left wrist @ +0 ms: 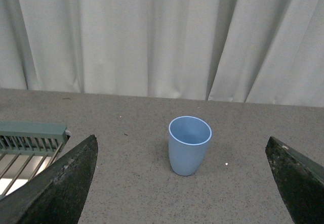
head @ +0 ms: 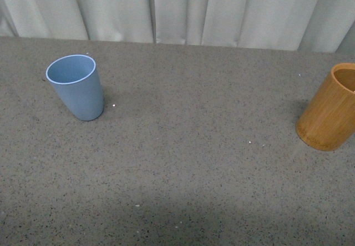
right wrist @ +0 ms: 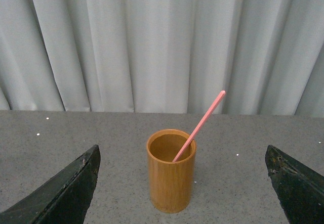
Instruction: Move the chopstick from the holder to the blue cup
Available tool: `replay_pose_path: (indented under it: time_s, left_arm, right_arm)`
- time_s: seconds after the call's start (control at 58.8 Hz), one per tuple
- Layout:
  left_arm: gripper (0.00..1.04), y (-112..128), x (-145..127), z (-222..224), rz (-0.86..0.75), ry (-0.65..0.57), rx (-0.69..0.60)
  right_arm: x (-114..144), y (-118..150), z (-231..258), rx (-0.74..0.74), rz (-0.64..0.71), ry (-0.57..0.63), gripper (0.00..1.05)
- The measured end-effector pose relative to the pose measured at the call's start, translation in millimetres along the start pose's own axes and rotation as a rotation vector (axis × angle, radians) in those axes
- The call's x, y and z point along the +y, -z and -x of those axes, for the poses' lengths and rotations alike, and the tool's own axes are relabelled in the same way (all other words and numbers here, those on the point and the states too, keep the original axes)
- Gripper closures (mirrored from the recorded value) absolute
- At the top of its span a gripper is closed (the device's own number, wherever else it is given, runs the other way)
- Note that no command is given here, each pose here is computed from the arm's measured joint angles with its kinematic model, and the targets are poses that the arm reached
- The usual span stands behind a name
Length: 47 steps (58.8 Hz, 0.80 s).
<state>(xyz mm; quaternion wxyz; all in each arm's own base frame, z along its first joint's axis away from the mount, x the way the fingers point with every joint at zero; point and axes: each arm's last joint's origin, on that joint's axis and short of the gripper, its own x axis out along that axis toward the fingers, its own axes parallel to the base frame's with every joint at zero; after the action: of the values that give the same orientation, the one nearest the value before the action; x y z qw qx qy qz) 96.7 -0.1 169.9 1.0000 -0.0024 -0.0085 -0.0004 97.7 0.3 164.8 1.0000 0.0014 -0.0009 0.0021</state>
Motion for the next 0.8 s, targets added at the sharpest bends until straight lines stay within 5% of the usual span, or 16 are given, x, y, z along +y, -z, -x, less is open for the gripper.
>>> replay_pose_path:
  time_s: [0.799]
  left_arm:
    - [0.07, 0.0, 0.0, 0.0, 0.0, 0.0, 0.0]
  right_arm:
    - [0.0, 0.0, 0.0, 0.0, 0.0, 0.0, 0.1]
